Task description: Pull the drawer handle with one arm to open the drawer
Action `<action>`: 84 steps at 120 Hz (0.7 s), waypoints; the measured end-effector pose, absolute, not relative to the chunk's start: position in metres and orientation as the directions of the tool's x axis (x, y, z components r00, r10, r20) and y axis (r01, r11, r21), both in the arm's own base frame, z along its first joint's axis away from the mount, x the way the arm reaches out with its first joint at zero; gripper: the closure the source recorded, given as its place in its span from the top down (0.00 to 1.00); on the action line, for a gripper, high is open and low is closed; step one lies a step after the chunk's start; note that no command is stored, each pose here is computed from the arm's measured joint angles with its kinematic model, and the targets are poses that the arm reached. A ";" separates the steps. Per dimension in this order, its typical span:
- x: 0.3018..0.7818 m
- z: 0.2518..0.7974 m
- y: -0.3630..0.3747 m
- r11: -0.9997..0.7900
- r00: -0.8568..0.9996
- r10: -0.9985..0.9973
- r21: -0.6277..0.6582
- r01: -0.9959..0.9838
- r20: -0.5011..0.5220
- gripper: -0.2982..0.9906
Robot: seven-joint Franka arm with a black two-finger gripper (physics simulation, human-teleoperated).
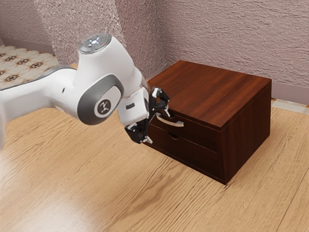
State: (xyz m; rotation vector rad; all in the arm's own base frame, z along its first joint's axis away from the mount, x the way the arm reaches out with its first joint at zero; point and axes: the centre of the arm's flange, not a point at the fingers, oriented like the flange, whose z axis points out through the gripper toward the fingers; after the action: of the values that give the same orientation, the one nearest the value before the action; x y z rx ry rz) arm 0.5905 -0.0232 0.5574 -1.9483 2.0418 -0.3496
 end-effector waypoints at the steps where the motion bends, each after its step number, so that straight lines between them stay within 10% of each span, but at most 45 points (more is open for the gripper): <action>1: 0.591 0.557 -0.023 0.053 -0.038 -0.998 -0.374 -0.926 -0.046 0.77; 84: 0.589 0.550 -0.019 0.048 -0.034 -0.998 -0.384 -0.922 -0.043 0.77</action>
State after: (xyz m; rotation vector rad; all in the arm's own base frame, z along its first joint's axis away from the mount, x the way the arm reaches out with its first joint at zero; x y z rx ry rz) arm 0.5888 -0.0194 0.5496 -1.9469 2.0324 -0.3617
